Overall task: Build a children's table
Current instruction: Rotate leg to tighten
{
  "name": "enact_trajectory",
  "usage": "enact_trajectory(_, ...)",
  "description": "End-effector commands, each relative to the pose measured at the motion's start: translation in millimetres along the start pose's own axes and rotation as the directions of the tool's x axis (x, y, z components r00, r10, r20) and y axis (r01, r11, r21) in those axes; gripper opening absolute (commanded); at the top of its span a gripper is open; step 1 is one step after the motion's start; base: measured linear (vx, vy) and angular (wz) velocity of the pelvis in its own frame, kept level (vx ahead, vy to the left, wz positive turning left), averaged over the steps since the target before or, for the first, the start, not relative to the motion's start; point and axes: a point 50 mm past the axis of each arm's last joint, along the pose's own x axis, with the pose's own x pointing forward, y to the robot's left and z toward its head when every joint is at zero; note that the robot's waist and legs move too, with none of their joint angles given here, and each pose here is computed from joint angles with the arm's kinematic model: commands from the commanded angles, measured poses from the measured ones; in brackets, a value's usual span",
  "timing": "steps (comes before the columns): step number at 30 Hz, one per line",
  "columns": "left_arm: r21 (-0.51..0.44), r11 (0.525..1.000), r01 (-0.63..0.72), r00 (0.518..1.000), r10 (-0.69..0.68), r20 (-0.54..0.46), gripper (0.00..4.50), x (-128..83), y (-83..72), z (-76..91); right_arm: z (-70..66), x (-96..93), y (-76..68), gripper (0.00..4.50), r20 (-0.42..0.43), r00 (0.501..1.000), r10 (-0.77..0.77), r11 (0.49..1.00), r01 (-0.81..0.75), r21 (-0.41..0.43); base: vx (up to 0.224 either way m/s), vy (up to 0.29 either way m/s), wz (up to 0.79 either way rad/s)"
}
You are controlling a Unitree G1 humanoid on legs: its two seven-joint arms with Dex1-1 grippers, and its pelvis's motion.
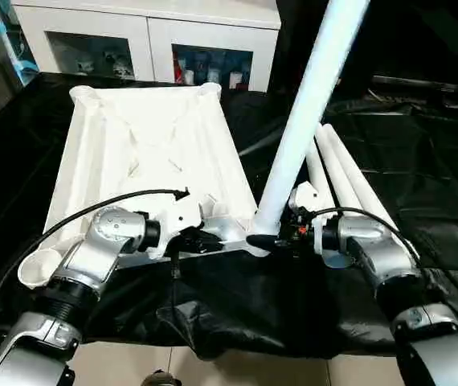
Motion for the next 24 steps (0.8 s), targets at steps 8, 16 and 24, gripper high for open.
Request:
enact_trajectory(8, -0.097, 0.945, -0.313, 0.95, 0.312, -0.028, 0.0, 34, 28.6, 14.2, -26.7, 27.5, -10.0, 2.78, -0.066, 0.875, -0.48, 0.84, 0.48, 0.251, 0.0, 0.0, 0.0)
enact_trajectory(16, -0.11, 0.903, -0.416, 0.909, 0.415, -0.028, 0.0, 61, 38.5, 36.9, -16.8, 65.0, -3.4, 2.77, -0.129, 0.798, -0.588, 0.744, 0.597, 0.299, 0.0, 0.0, 0.0)
enact_trajectory(24, -0.067, 0.952, -0.299, 0.953, 0.301, 0.029, 0.0, 57, 27.6, 32.9, 0.7, 64.5, -4.5, 3.54, -0.024, 0.881, -0.473, 0.858, 0.467, 0.215, 0.0, 0.0, 0.0)
